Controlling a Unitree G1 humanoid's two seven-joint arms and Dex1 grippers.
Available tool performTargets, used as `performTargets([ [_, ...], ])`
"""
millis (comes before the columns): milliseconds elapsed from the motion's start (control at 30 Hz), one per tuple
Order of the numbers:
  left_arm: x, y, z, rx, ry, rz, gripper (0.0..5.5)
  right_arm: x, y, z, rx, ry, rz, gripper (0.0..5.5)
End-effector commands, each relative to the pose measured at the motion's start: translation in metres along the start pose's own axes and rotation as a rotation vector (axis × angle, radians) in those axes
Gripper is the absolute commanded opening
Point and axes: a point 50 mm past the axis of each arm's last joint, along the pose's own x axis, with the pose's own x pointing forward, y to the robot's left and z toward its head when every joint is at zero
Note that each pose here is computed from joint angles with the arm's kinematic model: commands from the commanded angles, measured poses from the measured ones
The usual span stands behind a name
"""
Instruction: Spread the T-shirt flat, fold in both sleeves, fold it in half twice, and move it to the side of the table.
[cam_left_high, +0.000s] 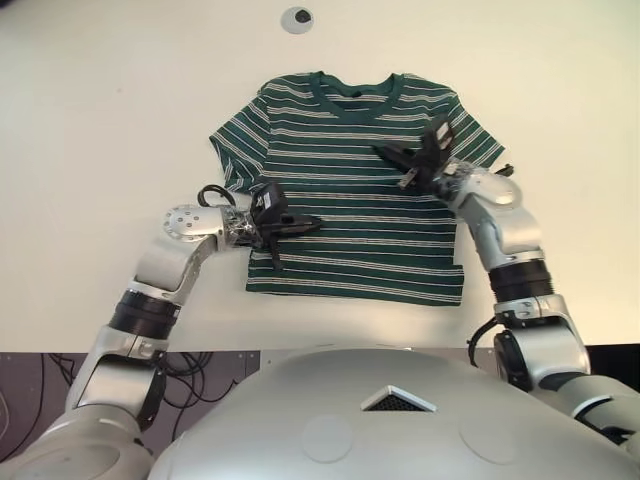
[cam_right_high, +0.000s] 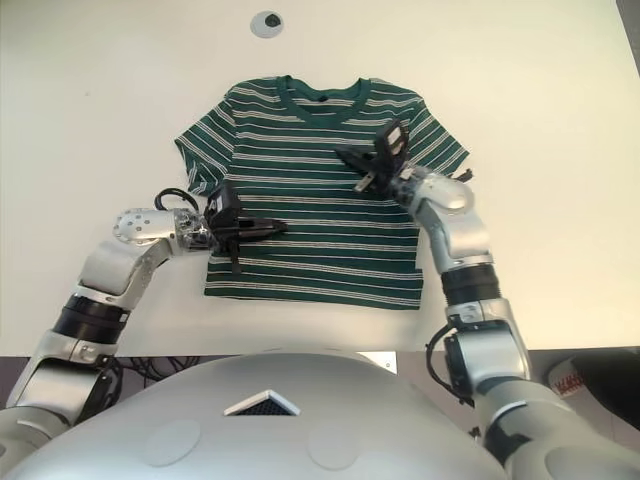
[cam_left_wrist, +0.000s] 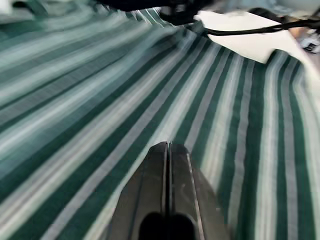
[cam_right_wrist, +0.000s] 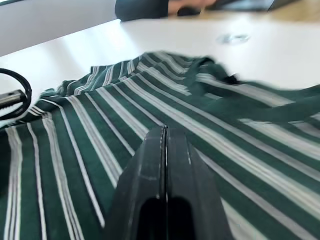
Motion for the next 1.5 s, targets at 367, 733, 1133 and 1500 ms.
performTargets([
  [367, 0.001, -0.041, -0.029, -0.005, 0.292, -0.227, 0.02, 0.021, -0.020, -0.046, -0.052, 0.369, -0.174, 0.00],
  [733, -0.029, -0.099, -0.026, -0.078, 0.167, -0.468, 0.02, 0.014, -0.021, -0.054, -0.071, 0.389, -0.187, 0.00],
  [1133, -0.007, -0.045, 0.034, -0.015, -0.155, -0.068, 0.02, 0.013, -0.018, -0.056, -0.074, 0.380, -0.173, 0.00],
  [1500, 0.076, -0.013, 0.018, -0.002, 0.044, 0.035, 0.02, 0.017, -0.016, -0.057, -0.093, 0.390, -0.162, 0.00],
])
